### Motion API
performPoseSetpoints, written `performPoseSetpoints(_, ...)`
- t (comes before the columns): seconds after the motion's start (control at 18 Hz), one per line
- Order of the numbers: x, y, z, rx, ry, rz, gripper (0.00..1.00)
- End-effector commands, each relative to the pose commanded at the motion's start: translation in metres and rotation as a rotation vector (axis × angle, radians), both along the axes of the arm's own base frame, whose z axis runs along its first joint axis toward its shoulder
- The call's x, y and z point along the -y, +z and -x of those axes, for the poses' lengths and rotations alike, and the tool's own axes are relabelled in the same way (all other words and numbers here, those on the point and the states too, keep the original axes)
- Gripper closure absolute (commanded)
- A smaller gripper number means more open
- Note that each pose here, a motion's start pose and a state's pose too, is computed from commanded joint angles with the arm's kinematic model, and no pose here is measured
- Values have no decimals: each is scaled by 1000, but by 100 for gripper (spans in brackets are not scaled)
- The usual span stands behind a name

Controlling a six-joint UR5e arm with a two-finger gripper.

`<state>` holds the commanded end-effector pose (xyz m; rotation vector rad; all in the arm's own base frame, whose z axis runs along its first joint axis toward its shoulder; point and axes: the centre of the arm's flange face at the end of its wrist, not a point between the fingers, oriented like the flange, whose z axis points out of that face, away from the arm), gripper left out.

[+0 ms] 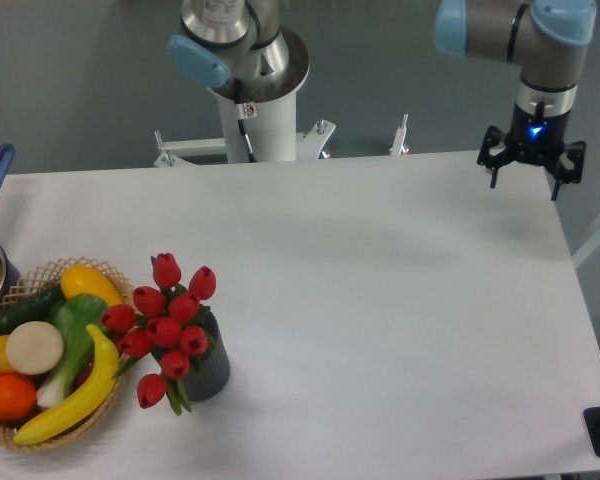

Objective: Pick up the flowers from the vase

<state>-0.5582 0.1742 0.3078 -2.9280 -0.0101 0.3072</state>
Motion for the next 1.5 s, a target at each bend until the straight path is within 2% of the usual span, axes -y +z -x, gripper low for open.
performPoseSetpoints(0.33,0,-5,-6,10,0,-21,0)
performPoseSetpoints(0.67,-11,-8,-37,49,3,-209,0)
performPoseSetpoints(0.83,-20,2,-45,42,-14,-278,0)
performPoseSetpoints(1.17,-49,32,-67,27,-88,-492,0)
performPoseSetpoints(1.33,-76,41,-81,44,-144,-572,0)
performPoseSetpoints(1.5,-115,46,-104,100,-172,-618,0)
